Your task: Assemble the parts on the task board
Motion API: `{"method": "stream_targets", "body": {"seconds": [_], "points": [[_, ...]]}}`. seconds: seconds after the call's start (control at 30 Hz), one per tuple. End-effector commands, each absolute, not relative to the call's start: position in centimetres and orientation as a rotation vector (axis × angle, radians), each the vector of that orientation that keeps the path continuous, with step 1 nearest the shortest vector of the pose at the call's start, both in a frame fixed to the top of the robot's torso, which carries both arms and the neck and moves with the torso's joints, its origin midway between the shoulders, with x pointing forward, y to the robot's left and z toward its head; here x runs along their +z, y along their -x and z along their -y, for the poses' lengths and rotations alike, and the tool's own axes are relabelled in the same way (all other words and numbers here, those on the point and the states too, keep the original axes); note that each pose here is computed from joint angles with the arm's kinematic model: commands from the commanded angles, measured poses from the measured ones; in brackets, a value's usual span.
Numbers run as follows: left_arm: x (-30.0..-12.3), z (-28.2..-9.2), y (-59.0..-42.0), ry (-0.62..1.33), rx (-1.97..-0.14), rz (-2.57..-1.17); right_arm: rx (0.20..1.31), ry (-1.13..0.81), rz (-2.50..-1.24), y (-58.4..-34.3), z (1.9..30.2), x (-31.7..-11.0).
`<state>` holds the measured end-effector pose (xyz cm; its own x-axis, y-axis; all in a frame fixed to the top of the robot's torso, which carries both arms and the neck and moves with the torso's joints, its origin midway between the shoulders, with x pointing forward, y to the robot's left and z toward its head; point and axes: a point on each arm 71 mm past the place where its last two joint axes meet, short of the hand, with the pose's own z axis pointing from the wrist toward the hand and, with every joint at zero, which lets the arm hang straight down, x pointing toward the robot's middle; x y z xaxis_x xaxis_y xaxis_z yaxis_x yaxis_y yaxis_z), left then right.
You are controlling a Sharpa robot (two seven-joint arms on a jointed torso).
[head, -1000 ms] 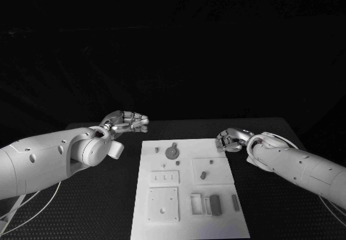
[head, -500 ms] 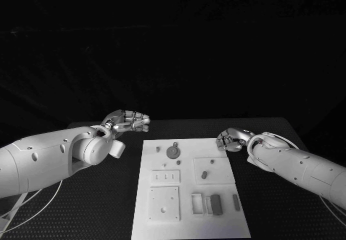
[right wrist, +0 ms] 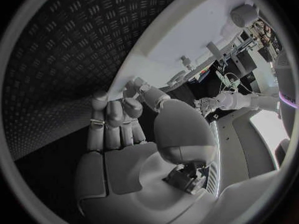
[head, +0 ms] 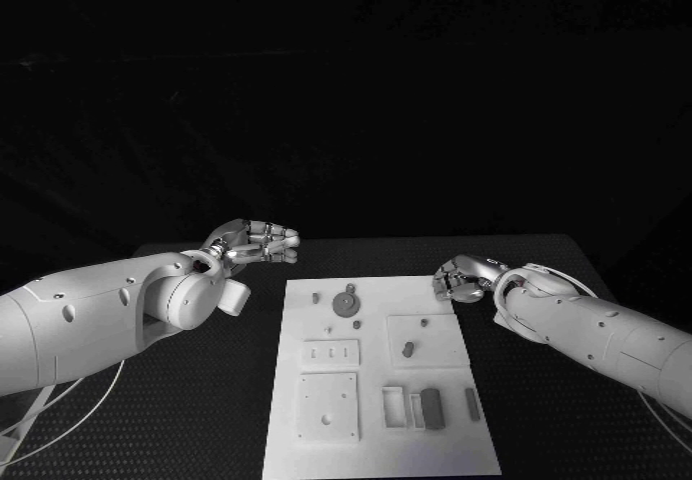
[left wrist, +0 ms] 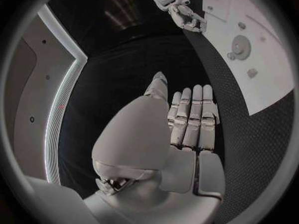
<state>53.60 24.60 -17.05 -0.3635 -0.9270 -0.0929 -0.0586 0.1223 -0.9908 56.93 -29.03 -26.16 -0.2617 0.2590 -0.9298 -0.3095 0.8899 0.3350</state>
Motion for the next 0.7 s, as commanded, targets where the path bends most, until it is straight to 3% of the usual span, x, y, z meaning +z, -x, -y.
{"method": "stream_targets", "body": {"seconds": [0.03,0.47,0.7], "points": [[-17.0,-24.4,-53.5,0.976,-1.364,-1.595,0.504,0.033,-1.714,-57.0,29.1,-26.0],[-17.1,-24.4,-53.5,0.862,-1.304,-1.694,0.471,0.056,-1.631,-56.6,28.3,-25.0],[-17.2,-24.4,-53.3,0.823,-1.261,-1.762,0.447,0.096,-1.606,-56.8,26.5,-22.6]]}}
